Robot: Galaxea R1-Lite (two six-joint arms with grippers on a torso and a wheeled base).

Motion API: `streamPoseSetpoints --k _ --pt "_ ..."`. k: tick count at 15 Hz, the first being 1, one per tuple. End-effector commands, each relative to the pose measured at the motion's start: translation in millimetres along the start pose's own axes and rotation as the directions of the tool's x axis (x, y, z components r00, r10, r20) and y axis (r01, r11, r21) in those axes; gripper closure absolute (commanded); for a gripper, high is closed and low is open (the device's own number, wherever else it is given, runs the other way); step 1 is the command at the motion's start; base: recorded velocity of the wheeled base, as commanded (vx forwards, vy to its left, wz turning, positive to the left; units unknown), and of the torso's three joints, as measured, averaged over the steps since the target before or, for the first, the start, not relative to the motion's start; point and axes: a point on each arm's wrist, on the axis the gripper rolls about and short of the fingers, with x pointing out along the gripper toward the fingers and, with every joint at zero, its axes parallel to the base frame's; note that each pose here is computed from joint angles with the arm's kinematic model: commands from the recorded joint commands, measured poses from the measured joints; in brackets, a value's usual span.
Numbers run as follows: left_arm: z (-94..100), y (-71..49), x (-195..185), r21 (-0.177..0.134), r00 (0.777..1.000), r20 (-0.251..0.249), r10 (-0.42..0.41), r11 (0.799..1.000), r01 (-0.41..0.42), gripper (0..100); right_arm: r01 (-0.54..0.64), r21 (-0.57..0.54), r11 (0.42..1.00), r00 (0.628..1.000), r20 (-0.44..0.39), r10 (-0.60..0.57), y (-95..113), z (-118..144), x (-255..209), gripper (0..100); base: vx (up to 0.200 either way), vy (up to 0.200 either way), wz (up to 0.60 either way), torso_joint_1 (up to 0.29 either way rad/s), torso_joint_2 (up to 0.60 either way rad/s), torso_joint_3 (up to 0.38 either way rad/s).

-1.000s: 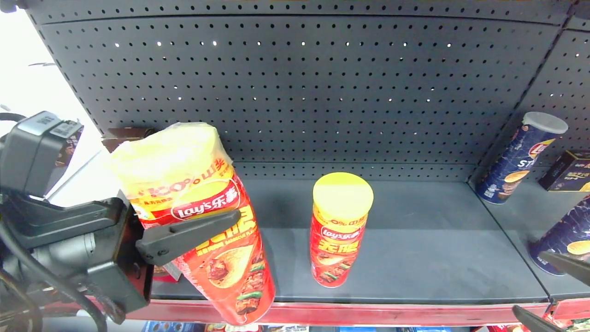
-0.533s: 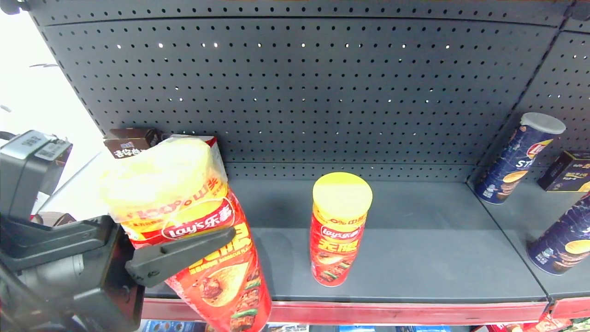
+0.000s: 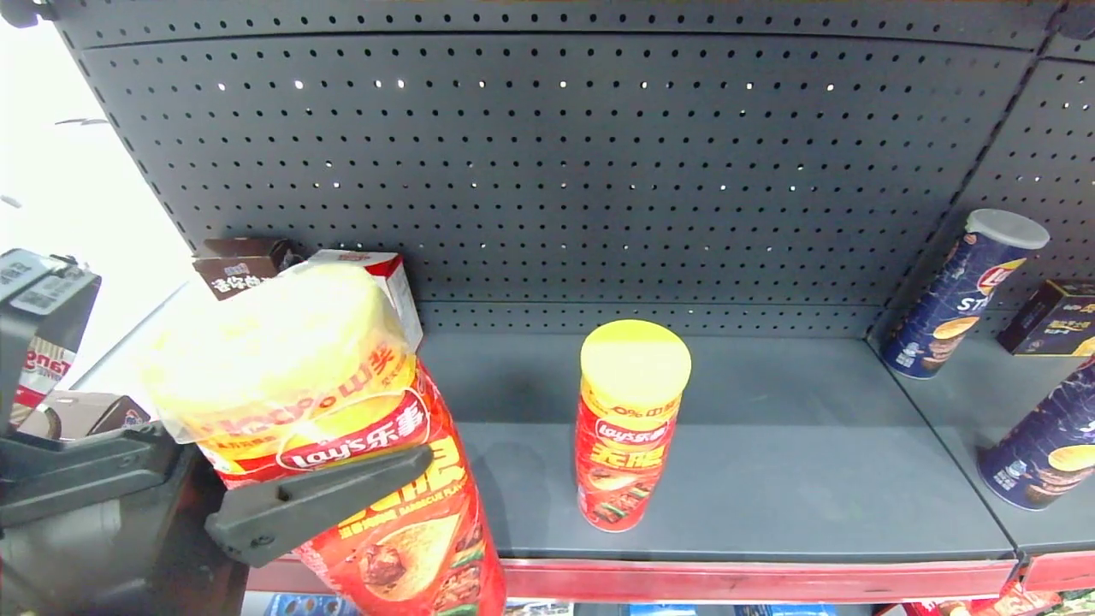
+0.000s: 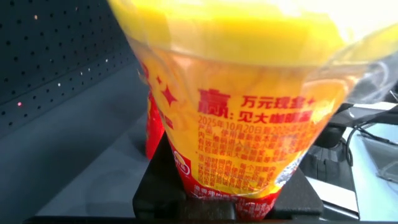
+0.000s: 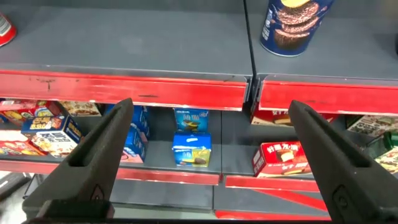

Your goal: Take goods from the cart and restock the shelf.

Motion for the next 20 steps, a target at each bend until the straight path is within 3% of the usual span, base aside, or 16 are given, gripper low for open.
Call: streamPoseSetpoints --k 1,6,8,9,11,14,16,17,19,20 --pt "6.0 1.3 3 0.013 1.0 0.016 -0.004 1.0 0.004 100 -0.001 -0.001 1.0 1.0 -0.006 0.001 0 0 0 0 0.0 0.0 0.0 0.0 0.0 0.0" --pt "21.5 9.5 10 0.048 0.999 0.05 0.005 0.999 -0.008 100 -0.001 -0.001 1.0 1.0 -0.006 0.001 0 0 0 0 0.0 0.0 0.0 0.0 0.0 0.0" --pt "16.2 33.4 12 0.048 0.995 0.014 0.094 0.994 -0.095 100 -0.001 -0.001 1.0 1.0 -0.006 0.001 0 0 0 0 0.0 0.0 0.0 0.0 0.0 0.0" --pt "14.8 33.6 14 0.053 0.997 0.007 0.083 0.995 -0.083 100 -0.001 -0.001 1.0 1.0 -0.006 0.001 0 0 0 0 0.0 0.0 0.0 0.0 0.0 0.0" --pt "21.7 45.6 29 0.071 0.997 0.013 0.076 0.995 -0.077 100 -0.001 -0.001 1.0 1.0 -0.006 0.001 0 0 0 0 0.0 0.0 0.0 0.0 0.0 0.0" --pt "28.7 57.1 45 0.076 0.999 0.015 0.028 0.997 -0.029 100 -0.001 -0.001 1.0 1.0 -0.006 0.001 0 0 0 0 0.0 0.0 0.0 0.0 0.0 0.0" --pt "23.1 60.7 46 0.072 0.999 -0.006 0.035 0.997 -0.034 100 -0.001 -0.001 1.0 1.0 -0.008 0.001 0 0 0 0 0.0 0.0 0.0 0.0 0.0 0.0" --pt "26.3 73.8 46 0.109 0.998 -0.001 0.069 0.992 -0.069 100 -0.001 -0.001 1.0 1.0 -0.006 0.001 0 0 0 0 0.0 0.0 0.0 0.0 0.0 0.0" --pt "17.9 88.2 51 0.144 0.997 -0.027 0.069 0.988 -0.064 100 -0.001 -0.001 1.0 1.0 -0.006 0.001 0 0 0 0 0.0 0.0 0.0 0.0 0.0 0.0" --pt "11.4 102.3 64 0.192 0.997 -0.044 0.061 0.98 -0.051 100 -0.001 -0.001 1.0 1.0 -0.006 0.001 0 0 0 0 0.0 0.0 0.0 0.0 0.0 0.0"
